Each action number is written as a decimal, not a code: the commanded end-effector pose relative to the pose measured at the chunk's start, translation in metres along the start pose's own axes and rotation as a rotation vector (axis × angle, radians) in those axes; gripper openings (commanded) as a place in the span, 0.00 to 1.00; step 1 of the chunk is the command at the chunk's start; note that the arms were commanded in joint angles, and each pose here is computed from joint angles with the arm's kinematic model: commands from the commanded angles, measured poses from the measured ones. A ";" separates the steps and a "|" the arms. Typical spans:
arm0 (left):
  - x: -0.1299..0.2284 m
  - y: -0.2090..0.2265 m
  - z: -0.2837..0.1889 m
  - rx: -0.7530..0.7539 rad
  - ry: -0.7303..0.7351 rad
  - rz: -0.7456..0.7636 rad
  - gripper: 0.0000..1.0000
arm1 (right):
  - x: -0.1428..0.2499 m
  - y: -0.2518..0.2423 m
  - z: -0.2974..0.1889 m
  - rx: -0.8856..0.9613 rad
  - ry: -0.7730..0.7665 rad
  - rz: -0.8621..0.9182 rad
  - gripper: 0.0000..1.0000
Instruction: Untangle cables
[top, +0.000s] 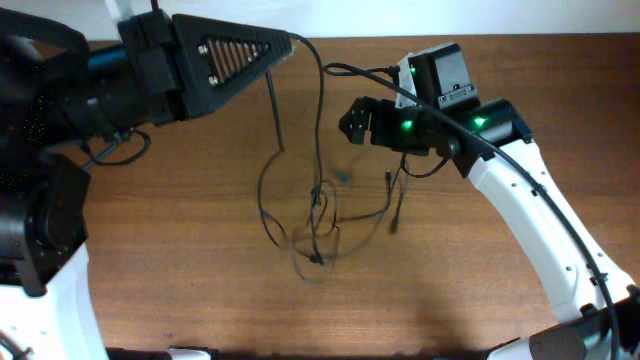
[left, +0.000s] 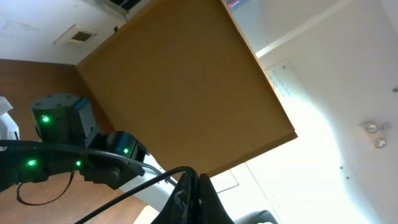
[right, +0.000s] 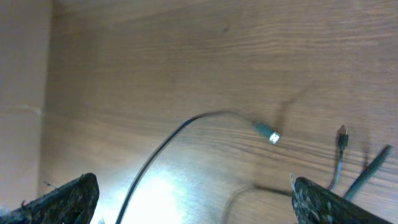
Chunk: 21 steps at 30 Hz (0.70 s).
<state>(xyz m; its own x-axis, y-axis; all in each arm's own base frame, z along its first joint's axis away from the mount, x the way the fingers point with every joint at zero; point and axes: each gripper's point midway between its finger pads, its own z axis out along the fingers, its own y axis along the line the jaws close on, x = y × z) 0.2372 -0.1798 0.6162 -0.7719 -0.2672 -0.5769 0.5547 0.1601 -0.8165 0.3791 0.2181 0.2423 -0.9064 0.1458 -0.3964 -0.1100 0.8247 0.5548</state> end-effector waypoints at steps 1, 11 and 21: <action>0.006 -0.009 -0.002 0.020 0.019 0.036 0.00 | 0.021 0.018 -0.001 -0.097 0.101 0.009 0.98; -0.006 -0.002 -0.002 -0.023 -0.050 0.035 0.00 | 0.088 0.013 -0.004 -0.022 0.338 -0.032 0.98; -0.011 0.001 -0.003 -0.041 -0.079 0.035 0.00 | 0.115 -0.004 0.002 0.078 0.413 -0.019 0.99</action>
<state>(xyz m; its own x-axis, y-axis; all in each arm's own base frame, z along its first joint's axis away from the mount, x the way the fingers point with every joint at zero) 0.2488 -0.1755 0.6165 -0.7522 -0.3244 -0.5736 0.5397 0.1961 -0.8187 0.2796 0.2380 0.2075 -0.9900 -0.0981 -0.1015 -0.1369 0.8423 0.5213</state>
